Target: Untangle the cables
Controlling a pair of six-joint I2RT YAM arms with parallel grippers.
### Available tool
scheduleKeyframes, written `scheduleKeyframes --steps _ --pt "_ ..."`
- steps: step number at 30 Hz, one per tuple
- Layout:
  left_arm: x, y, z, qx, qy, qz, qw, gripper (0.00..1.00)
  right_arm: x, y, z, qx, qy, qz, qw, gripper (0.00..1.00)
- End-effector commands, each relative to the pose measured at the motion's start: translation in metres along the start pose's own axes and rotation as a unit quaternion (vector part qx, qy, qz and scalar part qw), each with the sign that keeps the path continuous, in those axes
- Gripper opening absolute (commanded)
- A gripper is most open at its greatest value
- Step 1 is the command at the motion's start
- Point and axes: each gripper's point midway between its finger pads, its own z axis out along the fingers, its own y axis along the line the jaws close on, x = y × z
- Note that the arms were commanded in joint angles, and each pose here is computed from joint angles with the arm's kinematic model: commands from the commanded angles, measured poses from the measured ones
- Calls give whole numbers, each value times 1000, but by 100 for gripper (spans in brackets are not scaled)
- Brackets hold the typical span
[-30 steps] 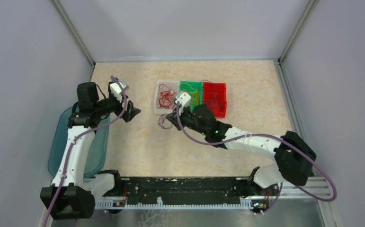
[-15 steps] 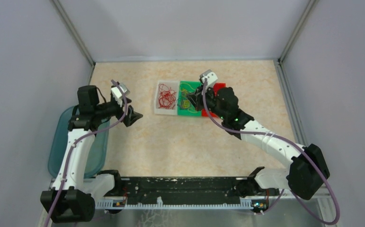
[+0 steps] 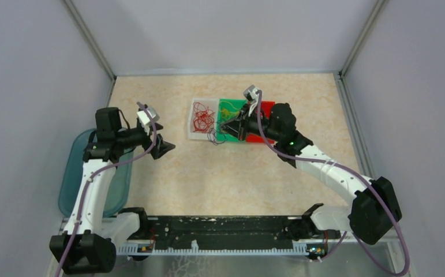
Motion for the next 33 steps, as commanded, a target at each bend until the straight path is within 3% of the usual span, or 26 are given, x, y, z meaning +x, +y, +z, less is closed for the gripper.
scheduleKeyframes --steps 1,9,11,14,17,20,26,31,33 --pt "1 -10 -1 21 -8 9 1000 100 -28 48 -12 -116 -28 -1 993 0" --pt "17 -18 0 29 4 10 1000 100 -12 65 -30 -160 -33 -10 987 0" --pt "17 -17 0 26 5 5 1000 100 -12 41 -24 -90 -30 -12 995 0" --pt "16 -12 2 17 4 -5 1000 100 -16 -23 -20 83 -28 -33 996 0" --pt "15 -6 3 6 5 -11 1000 100 -24 -88 -31 229 -27 -41 972 0" --pt "16 -3 4 -1 7 -15 1000 100 -31 -143 -50 322 -29 -20 946 0" --pt "19 -1 5 -6 8 -20 1000 100 -34 -215 -77 449 -39 -35 892 0" --pt "16 1 6 -9 2 -22 1000 100 -11 -261 -79 512 -1 -56 857 0" --pt "16 3 6 -11 2 -23 1000 100 7 -278 -76 530 31 -57 845 5"
